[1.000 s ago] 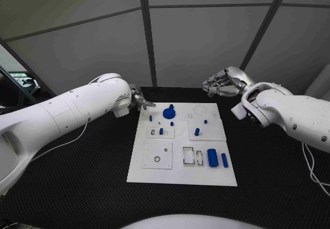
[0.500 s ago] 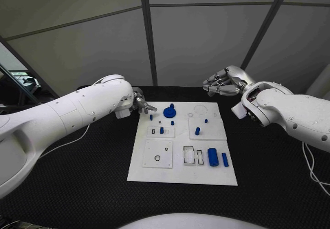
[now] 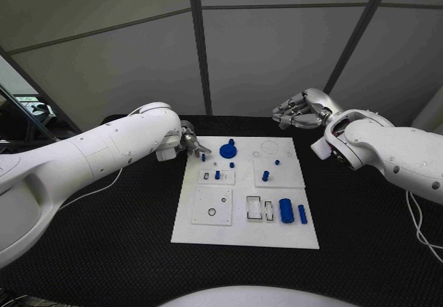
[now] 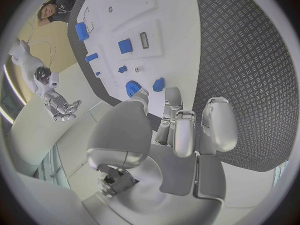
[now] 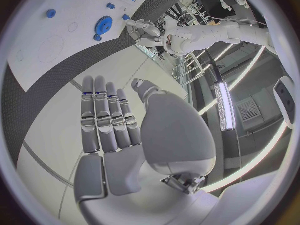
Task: Assemble the parts on the task board
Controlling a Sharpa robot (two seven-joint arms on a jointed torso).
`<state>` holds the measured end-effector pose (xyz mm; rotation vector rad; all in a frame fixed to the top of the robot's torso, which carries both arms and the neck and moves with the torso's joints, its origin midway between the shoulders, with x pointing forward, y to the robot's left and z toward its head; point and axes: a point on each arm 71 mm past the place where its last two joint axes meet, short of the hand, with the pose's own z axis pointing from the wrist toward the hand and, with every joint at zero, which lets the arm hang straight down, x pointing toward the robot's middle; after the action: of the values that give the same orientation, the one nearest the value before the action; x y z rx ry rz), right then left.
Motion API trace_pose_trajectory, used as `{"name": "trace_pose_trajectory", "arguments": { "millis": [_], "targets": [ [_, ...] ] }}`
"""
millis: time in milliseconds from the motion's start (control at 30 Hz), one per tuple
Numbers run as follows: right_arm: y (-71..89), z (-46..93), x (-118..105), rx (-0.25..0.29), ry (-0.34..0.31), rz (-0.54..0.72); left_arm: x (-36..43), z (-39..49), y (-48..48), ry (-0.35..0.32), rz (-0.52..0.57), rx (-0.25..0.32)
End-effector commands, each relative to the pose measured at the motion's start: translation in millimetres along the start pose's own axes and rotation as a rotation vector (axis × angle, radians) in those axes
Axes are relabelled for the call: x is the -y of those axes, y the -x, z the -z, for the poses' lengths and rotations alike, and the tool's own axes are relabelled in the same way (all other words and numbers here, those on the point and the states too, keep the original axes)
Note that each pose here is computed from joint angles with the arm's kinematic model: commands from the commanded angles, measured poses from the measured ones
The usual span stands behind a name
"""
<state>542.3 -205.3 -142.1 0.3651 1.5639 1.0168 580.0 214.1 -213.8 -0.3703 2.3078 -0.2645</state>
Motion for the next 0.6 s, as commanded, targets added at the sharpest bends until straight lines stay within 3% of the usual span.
{"name": "trace_pose_trajectory", "arguments": {
  "millis": [33,600],
  "targets": [
    [0.2,-0.6,-1.6,0.0,0.005,0.001,1.7,-0.1,-0.7,-0.008,-0.019,-0.015],
    [-0.6,-0.9,-2.3,-0.003,0.007,0.001,3.5,-2.6,-3.2,-0.009,-0.023,-0.022]
  ]
}}
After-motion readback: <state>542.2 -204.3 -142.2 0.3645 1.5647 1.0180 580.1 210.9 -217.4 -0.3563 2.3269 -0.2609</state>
